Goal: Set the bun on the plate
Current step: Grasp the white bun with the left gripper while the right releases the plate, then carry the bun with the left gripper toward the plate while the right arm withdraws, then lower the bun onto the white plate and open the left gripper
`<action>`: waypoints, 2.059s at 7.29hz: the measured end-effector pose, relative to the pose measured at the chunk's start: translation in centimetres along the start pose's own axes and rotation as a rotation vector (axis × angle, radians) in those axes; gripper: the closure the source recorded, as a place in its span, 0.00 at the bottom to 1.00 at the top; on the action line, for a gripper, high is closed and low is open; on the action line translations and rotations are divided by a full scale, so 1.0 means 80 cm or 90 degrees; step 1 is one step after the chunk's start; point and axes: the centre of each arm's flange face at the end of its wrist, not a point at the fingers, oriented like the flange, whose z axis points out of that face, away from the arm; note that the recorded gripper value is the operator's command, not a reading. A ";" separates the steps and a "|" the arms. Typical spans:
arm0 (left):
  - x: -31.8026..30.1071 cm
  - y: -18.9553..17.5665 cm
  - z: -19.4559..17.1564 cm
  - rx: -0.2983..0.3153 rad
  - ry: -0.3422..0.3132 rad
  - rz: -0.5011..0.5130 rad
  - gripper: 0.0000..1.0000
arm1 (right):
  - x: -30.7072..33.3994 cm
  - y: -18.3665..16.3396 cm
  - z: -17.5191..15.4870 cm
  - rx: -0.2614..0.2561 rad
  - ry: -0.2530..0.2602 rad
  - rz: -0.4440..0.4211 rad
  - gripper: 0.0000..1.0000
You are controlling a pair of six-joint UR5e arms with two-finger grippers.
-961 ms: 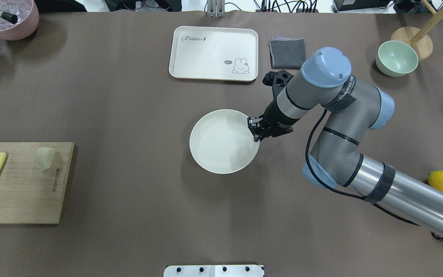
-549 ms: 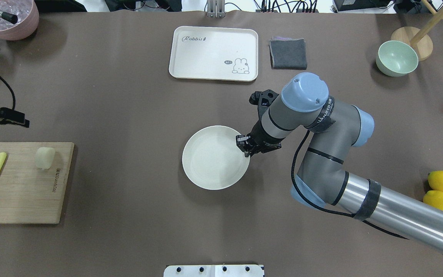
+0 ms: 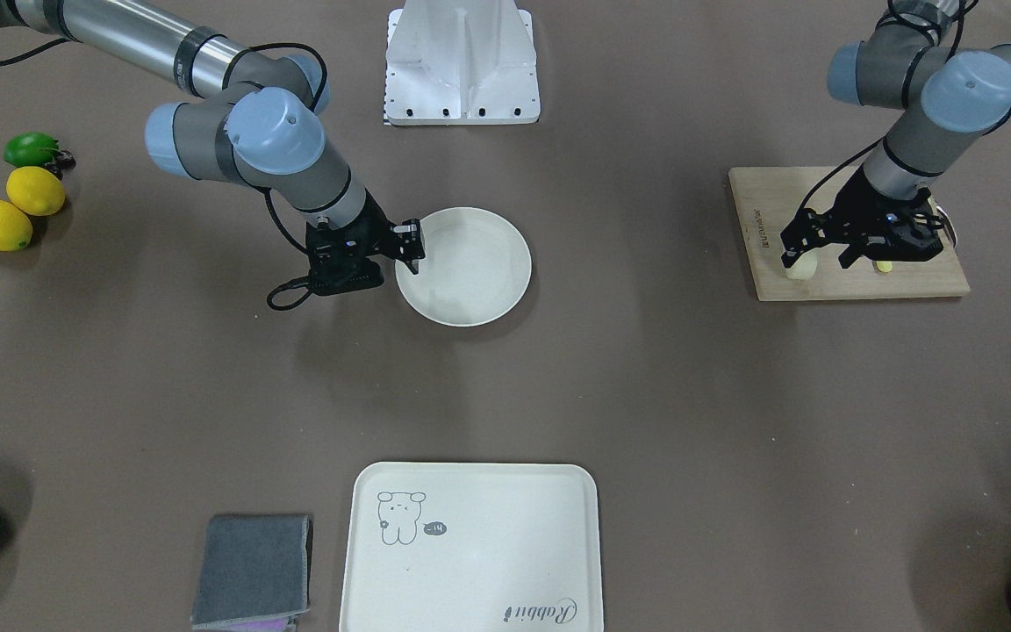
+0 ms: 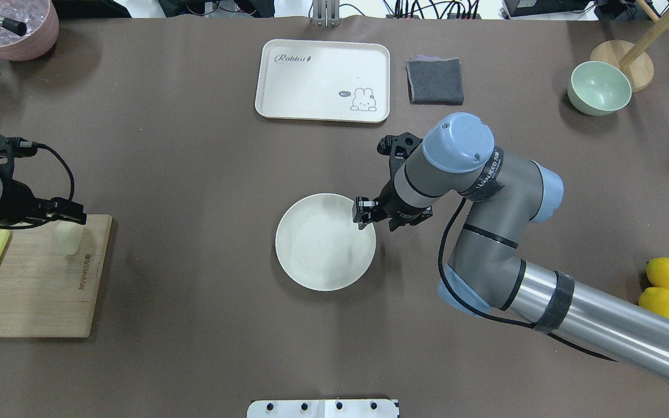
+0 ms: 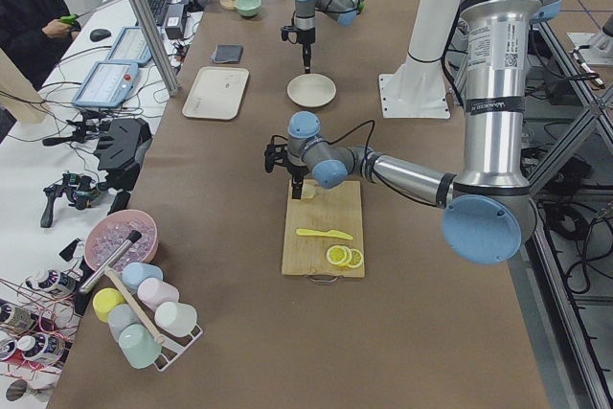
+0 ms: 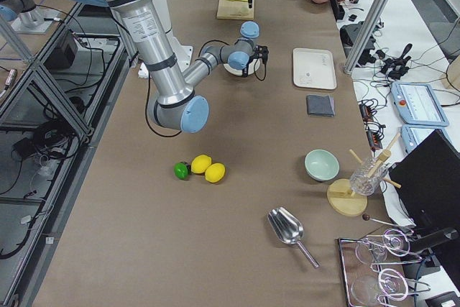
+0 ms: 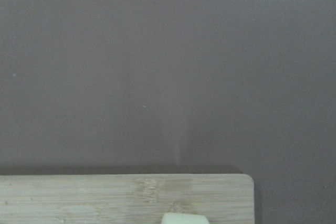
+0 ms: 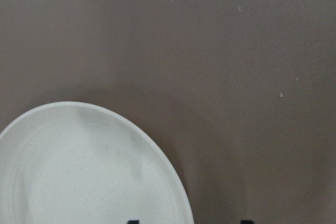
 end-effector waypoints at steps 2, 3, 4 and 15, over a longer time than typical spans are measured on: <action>0.009 0.016 0.015 -0.010 -0.008 0.008 0.47 | 0.009 -0.015 -0.018 0.006 -0.005 0.010 0.00; 0.011 0.020 0.020 -0.011 -0.011 0.012 0.53 | 0.012 -0.020 -0.023 0.009 -0.006 0.013 0.00; 0.013 0.022 0.022 -0.013 -0.013 0.015 0.57 | 0.013 -0.022 -0.025 0.011 -0.006 0.018 0.00; 0.495 0.022 -0.002 0.016 0.035 -0.113 0.59 | 0.295 -0.191 -0.215 0.040 0.008 0.043 0.00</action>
